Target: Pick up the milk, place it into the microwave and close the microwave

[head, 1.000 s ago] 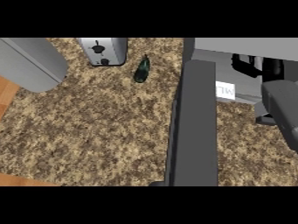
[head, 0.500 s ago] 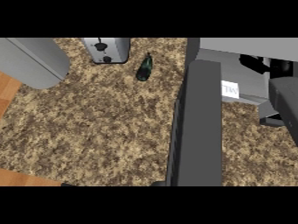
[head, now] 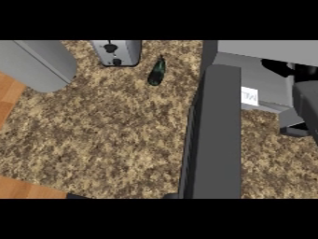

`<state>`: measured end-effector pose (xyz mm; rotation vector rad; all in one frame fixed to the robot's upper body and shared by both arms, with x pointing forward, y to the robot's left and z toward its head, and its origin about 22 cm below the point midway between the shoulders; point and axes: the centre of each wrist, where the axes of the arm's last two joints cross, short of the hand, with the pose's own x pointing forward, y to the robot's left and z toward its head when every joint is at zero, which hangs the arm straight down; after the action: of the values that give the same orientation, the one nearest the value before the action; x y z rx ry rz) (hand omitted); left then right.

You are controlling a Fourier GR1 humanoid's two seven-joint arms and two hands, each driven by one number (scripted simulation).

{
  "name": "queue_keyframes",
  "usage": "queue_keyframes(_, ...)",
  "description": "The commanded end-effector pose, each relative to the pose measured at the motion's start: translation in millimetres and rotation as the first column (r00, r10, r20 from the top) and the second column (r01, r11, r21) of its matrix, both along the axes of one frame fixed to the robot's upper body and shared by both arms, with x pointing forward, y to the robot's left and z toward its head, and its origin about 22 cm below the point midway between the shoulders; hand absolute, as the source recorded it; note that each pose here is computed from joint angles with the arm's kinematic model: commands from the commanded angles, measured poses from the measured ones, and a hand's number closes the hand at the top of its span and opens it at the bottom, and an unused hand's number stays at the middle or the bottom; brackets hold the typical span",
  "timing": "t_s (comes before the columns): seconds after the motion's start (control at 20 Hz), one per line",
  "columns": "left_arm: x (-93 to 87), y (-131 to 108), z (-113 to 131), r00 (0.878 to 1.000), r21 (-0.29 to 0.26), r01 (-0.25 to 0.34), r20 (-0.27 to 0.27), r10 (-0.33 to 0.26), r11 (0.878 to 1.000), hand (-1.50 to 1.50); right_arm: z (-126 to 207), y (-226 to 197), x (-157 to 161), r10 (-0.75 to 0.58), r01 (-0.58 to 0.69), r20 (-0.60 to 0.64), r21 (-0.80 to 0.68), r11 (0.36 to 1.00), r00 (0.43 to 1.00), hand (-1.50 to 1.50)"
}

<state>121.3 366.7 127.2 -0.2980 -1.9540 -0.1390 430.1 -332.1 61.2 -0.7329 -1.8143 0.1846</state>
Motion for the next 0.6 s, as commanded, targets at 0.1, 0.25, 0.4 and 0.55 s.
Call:
queue_keyframes(0.1, 5.2, 0, 2, 1.000, 0.017, 0.006, 0.000, -0.006, 1.000, -1.50, 4, -1, 1, 0.000, 0.000, -0.004, 0.001, 1.000, 1.000, 1.50)
queue_keyframes(0.25, 4.0, 1, 0, 1.000, 0.022, -0.004, -0.005, 0.004, 1.000, -1.50, 8, 14, 8, 0.027, -0.031, 0.052, 0.068, 0.997, 0.998, -1.50)
queue_keyframes(0.4, 11.0, 0, 0, 1.000, 0.028, 0.005, -0.002, -0.005, 1.000, -1.50, 10, 40, 16, 0.175, -0.178, 0.044, 0.080, 0.981, 0.984, -1.50)
queue_keyframes(0.55, 12.6, 1, 3, 1.000, 0.049, 0.011, -0.003, -0.011, 0.999, -1.50, 5, 50, 16, 0.193, -0.192, -0.074, 0.023, 0.981, 0.978, -1.50)
